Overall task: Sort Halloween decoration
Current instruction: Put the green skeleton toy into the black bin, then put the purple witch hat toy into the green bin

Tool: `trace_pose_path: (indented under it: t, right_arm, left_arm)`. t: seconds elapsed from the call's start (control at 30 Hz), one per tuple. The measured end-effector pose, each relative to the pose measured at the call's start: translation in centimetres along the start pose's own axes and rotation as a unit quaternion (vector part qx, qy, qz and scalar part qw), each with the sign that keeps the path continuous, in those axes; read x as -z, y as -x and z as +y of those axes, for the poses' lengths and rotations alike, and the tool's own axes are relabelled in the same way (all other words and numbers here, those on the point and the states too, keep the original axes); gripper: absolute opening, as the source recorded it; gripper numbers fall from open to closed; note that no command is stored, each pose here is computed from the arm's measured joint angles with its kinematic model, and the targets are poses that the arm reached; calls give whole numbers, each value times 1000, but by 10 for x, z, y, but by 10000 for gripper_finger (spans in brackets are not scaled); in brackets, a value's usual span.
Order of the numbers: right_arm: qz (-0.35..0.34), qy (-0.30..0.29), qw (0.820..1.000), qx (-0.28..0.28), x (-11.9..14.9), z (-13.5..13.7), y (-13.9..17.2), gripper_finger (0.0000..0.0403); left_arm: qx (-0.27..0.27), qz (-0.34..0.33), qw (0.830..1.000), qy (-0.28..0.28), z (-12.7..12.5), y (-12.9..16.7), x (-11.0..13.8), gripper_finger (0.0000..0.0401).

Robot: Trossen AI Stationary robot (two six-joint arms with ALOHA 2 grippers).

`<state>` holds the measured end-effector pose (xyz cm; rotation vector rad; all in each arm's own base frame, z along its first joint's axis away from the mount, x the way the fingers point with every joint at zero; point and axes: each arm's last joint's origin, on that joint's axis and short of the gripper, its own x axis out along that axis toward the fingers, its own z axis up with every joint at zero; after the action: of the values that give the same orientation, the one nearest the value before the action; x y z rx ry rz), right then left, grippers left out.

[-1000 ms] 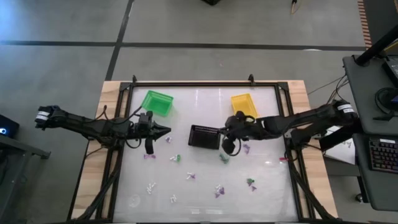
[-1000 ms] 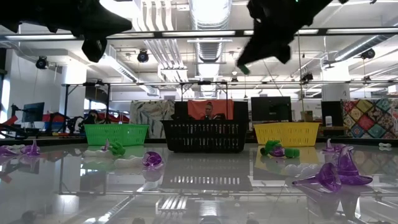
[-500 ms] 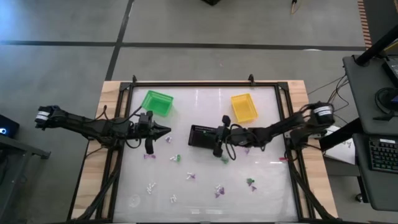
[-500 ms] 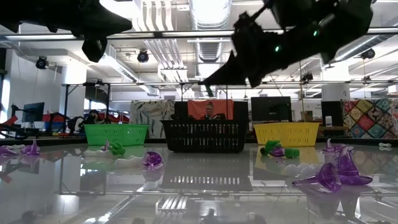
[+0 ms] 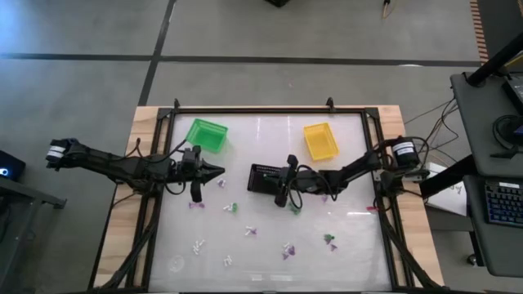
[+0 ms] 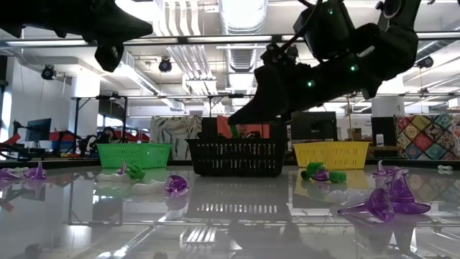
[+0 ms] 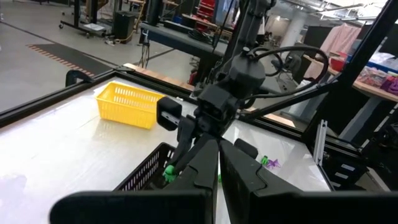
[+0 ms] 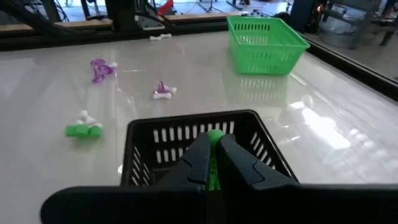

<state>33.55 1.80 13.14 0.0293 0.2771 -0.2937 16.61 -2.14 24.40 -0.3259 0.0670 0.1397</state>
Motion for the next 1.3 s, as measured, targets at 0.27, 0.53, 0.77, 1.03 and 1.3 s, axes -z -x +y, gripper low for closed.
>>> trace_pose_path:
  t: [0.27, 0.53, 0.77, 1.03, 1.3]
  right_arm:
    - [-11, -3, 1000, -8, -7, 0, 3, 19]
    - [-8, -20, 1000, -14, -7, 0, 3, 105]
    - [-9, -21, 1000, -14, -8, 1, 3, 169]
    - [-14, -45, 999, -19, -22, 0, 11, 183]
    - [12, -60, 998, -29, -46, -4, 34, 173]
  left_arm:
    - [0, 0, 1000, 0, 0, 0, 0, 0]
    - [-1, 0, 1000, 0, 0, 0, 0, 0]
    - [-1, 0, 1000, 0, 0, 0, 0, 0]
    - [3, 3, 1000, 14, 0, 0, 0, 0]
    - [-10, 89, 992, 89, 4, 1, 16, 0]
